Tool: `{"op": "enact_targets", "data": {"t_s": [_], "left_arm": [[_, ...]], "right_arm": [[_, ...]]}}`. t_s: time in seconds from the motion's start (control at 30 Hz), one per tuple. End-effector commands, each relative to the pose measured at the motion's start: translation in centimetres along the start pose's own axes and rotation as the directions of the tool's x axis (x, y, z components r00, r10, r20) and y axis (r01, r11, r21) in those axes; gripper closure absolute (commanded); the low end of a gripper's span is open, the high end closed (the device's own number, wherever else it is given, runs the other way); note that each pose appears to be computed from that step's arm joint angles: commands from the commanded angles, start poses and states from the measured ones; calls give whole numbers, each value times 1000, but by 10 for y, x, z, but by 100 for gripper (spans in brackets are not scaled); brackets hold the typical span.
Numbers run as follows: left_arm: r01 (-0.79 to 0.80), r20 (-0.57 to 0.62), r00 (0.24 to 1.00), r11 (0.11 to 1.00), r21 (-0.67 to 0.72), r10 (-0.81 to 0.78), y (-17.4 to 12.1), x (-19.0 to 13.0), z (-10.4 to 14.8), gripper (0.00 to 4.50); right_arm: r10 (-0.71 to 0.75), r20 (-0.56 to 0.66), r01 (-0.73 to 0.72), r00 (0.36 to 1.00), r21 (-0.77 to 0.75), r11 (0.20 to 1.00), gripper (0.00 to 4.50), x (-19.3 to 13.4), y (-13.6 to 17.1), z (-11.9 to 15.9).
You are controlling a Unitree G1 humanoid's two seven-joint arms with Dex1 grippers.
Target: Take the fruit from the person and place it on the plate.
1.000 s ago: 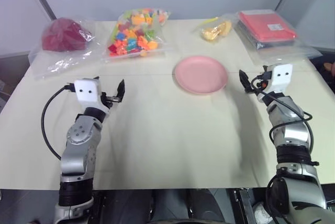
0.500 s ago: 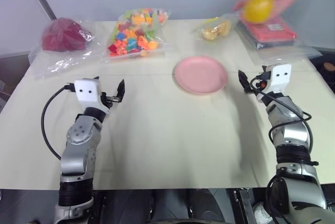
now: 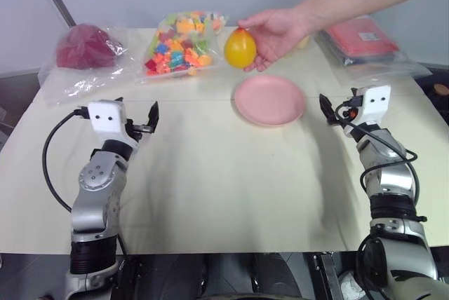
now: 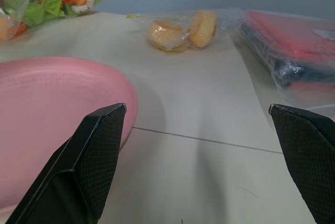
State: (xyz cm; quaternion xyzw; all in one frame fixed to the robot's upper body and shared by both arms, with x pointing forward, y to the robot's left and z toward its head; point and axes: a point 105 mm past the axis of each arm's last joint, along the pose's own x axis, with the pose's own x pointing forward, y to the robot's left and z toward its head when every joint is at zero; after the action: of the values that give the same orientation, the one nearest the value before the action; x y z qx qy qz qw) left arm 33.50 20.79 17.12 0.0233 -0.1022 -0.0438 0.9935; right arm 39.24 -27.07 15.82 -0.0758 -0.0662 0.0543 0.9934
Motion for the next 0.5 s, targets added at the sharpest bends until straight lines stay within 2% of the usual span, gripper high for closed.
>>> {"op": "enact_targets", "data": {"t_s": [0.03, 0.1, 0.17, 0.23, 0.37, 0.5], "left_arm": [[15, 39, 999, 1000, 17, -15, -1, -1, 11, 0], [24, 33, 999, 1000, 16, -25, -3, -1, 10, 0], [34, 25, 999, 999, 17, -35, -4, -1, 9, 0], [46, 17, 999, 999, 18, -46, -5, -1, 7, 0], [105, 9, 994, 994, 14, -105, -11, 3, 6, 0], [258, 76, 964, 964, -59, -253, -34, 14, 33, 0]], "right_arm": [[202, 82, -202, 976, -7, 979, 5, -7, 21, 35], [361, 88, -363, 928, 9, 932, 5, -19, 39, 50], [524, 51, -525, 850, 9, 851, 5, -38, 59, 63], [591, 13, -591, 807, -4, 807, 5, -49, 67, 73], [583, 4, -582, 813, -34, 812, 5, -51, 67, 85], [567, 11, -566, 824, -37, 824, 5, -48, 69, 87]]}}
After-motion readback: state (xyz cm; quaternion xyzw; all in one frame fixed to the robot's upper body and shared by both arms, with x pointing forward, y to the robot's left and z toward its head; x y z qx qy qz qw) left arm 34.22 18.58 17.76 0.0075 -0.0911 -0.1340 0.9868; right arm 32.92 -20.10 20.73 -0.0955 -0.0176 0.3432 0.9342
